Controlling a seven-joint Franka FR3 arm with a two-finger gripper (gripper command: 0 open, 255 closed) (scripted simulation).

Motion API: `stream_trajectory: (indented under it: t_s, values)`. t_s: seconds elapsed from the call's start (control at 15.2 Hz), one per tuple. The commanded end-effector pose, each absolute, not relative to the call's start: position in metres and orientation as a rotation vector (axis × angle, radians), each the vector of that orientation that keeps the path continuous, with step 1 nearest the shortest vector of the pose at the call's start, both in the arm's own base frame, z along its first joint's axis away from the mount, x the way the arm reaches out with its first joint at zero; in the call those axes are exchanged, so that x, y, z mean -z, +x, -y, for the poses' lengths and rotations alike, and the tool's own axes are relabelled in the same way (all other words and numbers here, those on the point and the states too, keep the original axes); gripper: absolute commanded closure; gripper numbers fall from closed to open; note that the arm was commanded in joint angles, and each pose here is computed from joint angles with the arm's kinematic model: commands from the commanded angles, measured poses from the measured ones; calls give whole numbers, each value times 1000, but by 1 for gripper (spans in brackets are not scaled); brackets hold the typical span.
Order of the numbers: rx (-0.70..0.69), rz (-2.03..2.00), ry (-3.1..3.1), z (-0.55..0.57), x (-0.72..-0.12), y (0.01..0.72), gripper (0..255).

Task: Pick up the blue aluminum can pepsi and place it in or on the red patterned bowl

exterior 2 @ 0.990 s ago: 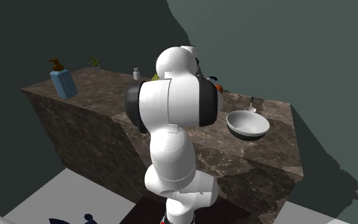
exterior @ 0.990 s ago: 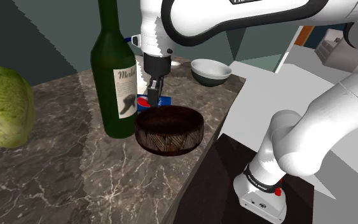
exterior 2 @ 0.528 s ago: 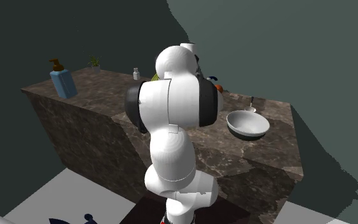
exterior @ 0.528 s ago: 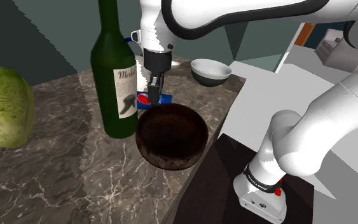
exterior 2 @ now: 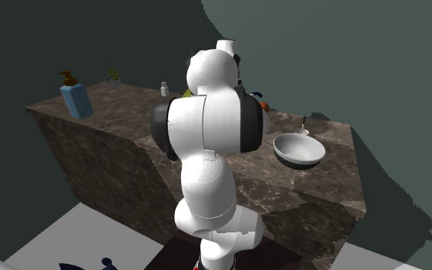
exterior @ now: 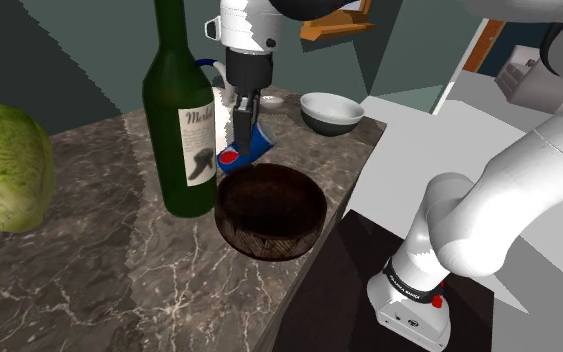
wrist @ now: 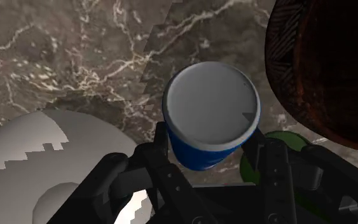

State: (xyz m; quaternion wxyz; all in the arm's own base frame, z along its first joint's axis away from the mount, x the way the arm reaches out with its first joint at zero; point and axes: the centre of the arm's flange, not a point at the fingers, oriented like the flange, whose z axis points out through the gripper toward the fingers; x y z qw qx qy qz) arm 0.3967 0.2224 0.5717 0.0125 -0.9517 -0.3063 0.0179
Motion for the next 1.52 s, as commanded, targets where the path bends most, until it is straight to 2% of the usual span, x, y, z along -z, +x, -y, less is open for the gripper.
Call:
stream_trajectory:
  t_s: [0.0, 1.12, 1.45]
  values:
    - [-56, 955, -2966, -222, -583, 397, 255]
    - [-56, 955, -2966, -221, -669, 397, 255]
    - [-56, 955, -2966, -251, -669, 338, 255]
